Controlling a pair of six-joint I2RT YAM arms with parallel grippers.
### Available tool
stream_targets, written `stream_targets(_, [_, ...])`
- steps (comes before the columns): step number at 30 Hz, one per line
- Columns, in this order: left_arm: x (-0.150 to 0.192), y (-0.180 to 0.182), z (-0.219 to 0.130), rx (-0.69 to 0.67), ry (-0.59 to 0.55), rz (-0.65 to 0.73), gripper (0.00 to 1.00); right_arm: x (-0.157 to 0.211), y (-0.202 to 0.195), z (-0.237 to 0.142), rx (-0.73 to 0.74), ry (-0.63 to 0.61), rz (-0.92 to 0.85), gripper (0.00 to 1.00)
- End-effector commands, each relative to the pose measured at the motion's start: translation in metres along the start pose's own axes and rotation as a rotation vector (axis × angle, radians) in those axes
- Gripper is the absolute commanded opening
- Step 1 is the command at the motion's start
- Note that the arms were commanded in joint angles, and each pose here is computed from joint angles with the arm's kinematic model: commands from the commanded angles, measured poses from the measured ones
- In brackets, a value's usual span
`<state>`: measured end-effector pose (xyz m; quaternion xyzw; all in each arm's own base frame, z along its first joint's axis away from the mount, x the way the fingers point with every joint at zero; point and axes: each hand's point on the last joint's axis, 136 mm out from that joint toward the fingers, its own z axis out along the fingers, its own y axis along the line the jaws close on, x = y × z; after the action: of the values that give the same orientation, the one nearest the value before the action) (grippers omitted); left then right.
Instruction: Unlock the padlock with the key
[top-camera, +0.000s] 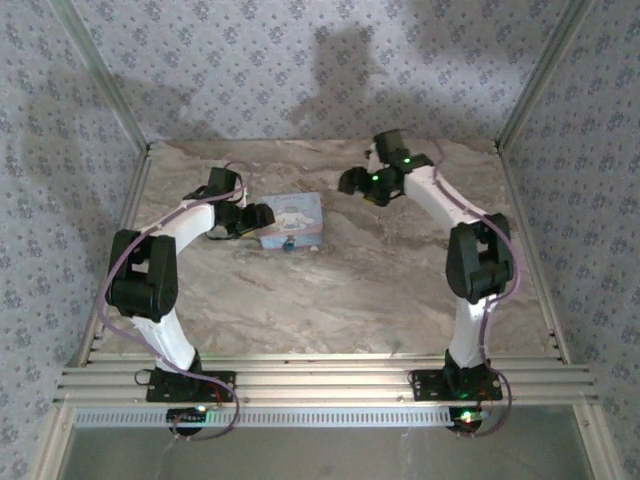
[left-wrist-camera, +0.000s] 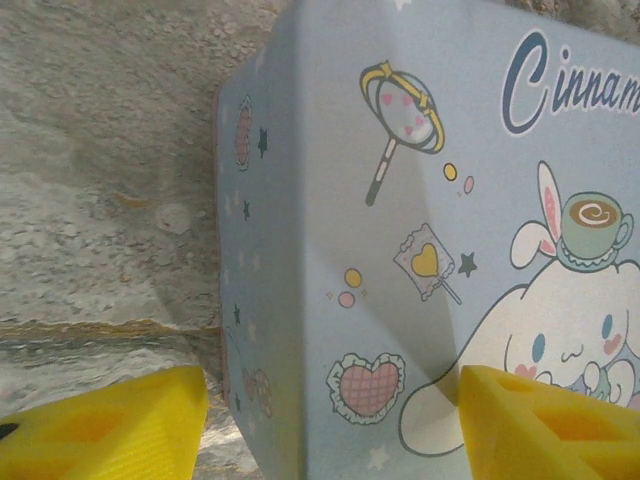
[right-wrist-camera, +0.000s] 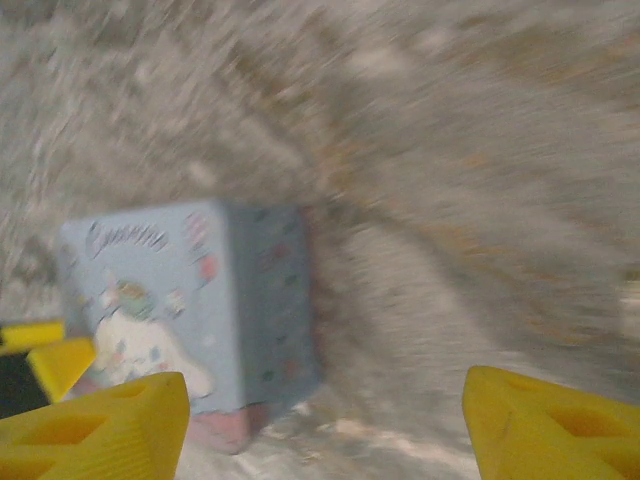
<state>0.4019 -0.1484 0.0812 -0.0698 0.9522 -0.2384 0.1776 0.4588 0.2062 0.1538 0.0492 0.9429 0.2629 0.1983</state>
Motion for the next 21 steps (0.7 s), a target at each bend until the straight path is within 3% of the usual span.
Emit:
stream_targets(1, [0.0,0.008,-0.021,-0.098,-0.018,0.06,0.67,0.01,-0.055,-0.016,0.201,0.042,0.051,0.73])
stream_targets(5, [-0.008,-0.008,-0.037,-0.119,-0.061,0.158,0.67,0.009,-0.091,-0.016,0.36,0.027,0.073,0.64])
stream_targets(10, [-0.012,-0.034,-0.045,-0.107,-0.083,0.252,0.67,0.023,-0.106,0.001,0.472,0.066,0.15,0.4])
stream_targets(12, [-0.01,-0.043,-0.047,-0.104,-0.088,0.286,0.67,0.022,-0.107,0.009,0.479,0.05,0.187,0.35])
stream_targets(14, [-0.007,-0.049,-0.049,-0.095,-0.091,0.309,0.68,0.025,-0.103,0.018,0.5,0.031,0.209,0.4])
stream_targets(17, [-0.001,-0.054,-0.052,-0.081,-0.09,0.323,0.68,0.031,-0.101,0.028,0.547,0.014,0.268,0.57])
stream_targets(21, [0.009,-0.054,-0.054,-0.065,-0.078,0.336,0.68,0.025,-0.107,0.037,0.581,-0.057,0.35,0.61])
